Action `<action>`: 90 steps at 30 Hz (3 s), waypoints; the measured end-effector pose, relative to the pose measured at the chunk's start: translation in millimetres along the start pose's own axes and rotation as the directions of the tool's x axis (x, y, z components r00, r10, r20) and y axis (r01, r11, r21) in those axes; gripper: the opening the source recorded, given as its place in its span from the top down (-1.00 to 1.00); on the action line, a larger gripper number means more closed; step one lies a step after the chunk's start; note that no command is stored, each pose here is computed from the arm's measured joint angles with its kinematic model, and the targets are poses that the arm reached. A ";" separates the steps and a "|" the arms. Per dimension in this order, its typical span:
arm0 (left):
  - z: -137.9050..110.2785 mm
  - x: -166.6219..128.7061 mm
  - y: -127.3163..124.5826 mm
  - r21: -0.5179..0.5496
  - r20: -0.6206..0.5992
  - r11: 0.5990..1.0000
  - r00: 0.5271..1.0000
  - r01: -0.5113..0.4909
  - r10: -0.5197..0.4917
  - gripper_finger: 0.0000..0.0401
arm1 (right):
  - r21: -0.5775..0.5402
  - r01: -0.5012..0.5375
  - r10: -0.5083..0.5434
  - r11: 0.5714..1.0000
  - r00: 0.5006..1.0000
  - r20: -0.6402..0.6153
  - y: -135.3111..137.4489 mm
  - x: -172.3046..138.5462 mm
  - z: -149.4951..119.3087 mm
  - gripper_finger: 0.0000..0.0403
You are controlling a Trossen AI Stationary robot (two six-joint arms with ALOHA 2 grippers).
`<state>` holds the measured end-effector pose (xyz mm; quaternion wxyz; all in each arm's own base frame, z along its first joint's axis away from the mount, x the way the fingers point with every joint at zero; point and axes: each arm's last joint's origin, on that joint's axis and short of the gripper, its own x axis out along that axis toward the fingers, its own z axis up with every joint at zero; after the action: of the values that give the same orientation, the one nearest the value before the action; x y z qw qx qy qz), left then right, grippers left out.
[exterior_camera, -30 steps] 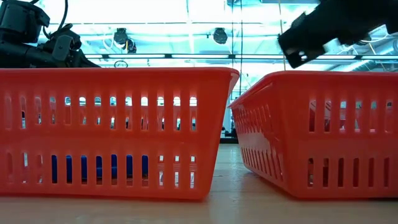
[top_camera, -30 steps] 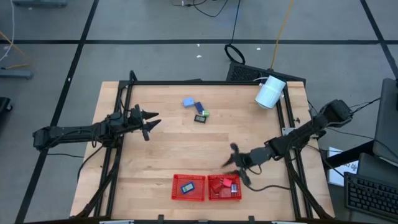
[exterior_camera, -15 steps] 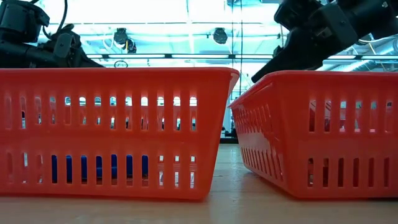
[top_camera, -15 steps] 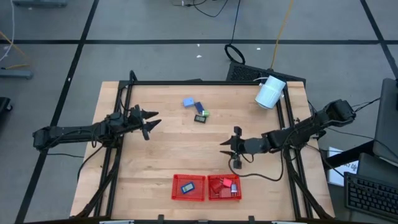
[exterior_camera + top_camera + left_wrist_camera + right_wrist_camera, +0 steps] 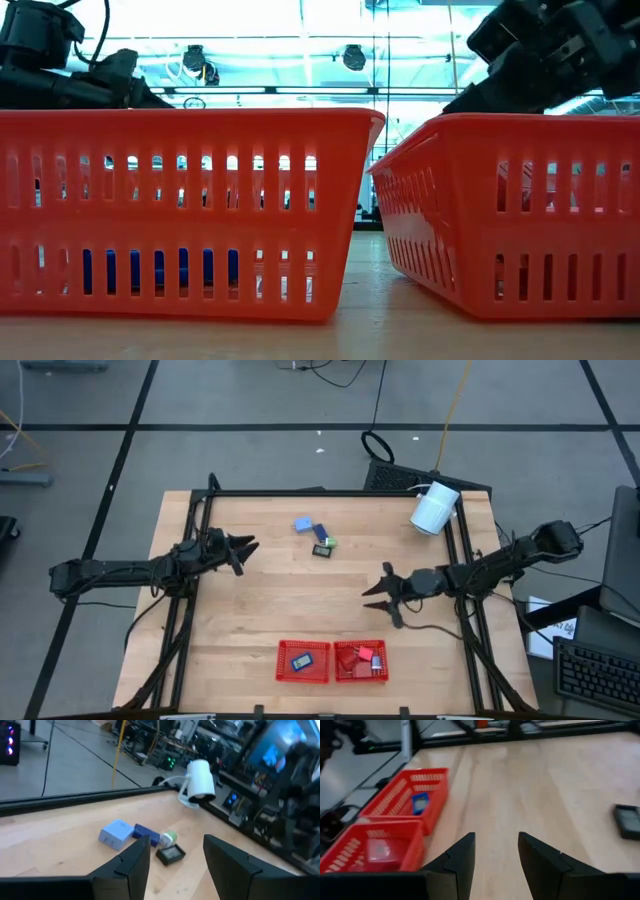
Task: Pick & Place Office items
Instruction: Put the light blue charger adapter into the right red bin
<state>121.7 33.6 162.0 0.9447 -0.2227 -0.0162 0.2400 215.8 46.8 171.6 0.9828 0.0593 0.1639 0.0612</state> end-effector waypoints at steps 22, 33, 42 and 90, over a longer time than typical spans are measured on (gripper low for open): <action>-16.9 15.8 4.5 -0.064 -0.104 0.993 0.990 -0.097 0.090 0.20 | 0.121 0.106 -0.112 0.987 0.993 0.045 -28.8 -33.1 -34.5 0.31; -16.9 25.9 2.6 -0.047 -0.044 0.995 0.995 -0.093 0.091 0.25 | 0.125 0.117 -0.124 0.985 0.991 0.048 -31.0 -33.3 -34.0 0.31; -10.2 46.2 -6.9 -0.079 -0.075 0.989 0.990 -0.122 0.116 -0.07 | 0.125 0.118 -0.125 0.985 0.991 0.049 -31.0 -33.3 -34.0 0.31; 23.6 251.4 58.6 0.495 -0.746 0.867 0.479 -0.064 0.462 -0.81 | 0.124 0.110 -0.117 0.986 0.992 0.054 -30.7 -33.2 -33.4 0.31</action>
<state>314.7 205.2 139.0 0.8049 -0.1116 0.5292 0.2444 176.7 15.1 146.5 0.9838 0.1111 0.1404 -0.0070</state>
